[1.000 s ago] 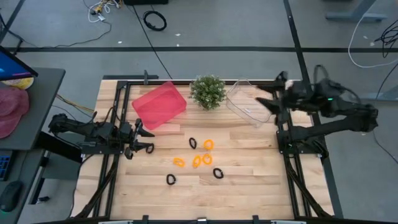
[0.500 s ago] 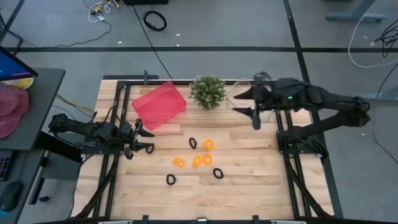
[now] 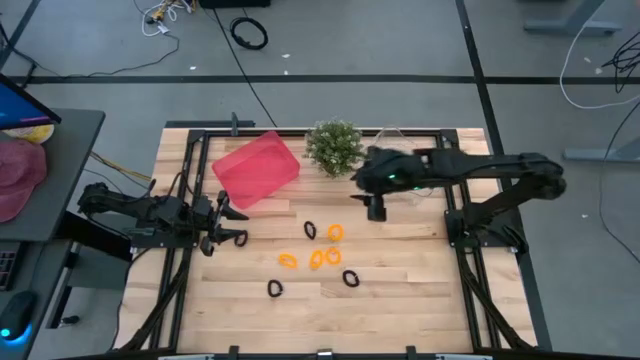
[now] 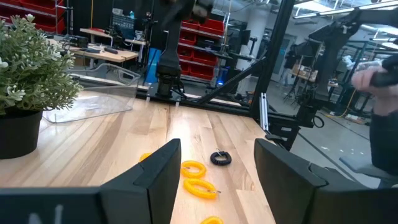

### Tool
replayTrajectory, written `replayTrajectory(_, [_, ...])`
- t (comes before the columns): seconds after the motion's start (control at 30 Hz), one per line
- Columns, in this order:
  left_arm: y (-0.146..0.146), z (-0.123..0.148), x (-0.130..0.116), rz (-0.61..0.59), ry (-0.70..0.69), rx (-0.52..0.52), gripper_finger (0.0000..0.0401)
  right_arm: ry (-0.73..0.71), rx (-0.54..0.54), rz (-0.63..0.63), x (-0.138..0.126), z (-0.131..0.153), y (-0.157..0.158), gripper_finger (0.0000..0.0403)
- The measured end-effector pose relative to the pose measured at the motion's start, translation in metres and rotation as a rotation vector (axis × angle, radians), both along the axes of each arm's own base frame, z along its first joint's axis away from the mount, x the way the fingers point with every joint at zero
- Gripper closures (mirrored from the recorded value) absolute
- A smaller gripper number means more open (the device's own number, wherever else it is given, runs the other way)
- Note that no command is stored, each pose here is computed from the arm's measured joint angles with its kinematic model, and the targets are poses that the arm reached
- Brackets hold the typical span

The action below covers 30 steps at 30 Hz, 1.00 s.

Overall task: Sort spring keychains
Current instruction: Put the yellow spring keychain into the transparent bin

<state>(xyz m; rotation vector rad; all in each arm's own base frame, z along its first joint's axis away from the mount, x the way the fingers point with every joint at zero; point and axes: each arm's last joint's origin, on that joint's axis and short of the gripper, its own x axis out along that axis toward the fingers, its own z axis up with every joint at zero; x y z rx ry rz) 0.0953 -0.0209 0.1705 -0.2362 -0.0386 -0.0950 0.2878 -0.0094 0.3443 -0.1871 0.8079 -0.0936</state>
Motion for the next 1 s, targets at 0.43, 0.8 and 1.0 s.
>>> replayTrajectory(0.43, [0.000, 0.000, 0.000, 0.000, 0.000, 0.000, 0.0192, 0.270, -0.068, 0.096, 0.056, -0.079, -0.001, 0.0188])
replayTrajectory(0.8, [0.000, 0.000, 0.000, 0.000, 0.000, 0.000, 0.0192, 0.281, -0.073, 0.165, 0.083, -0.115, 0.000, 0.0188])
replayTrajectory(1.0, [0.000, 0.000, 0.000, 0.000, 0.000, 0.000, 0.0192, 0.285, -0.058, 0.239, 0.088, -0.123, 0.001, 0.0188])
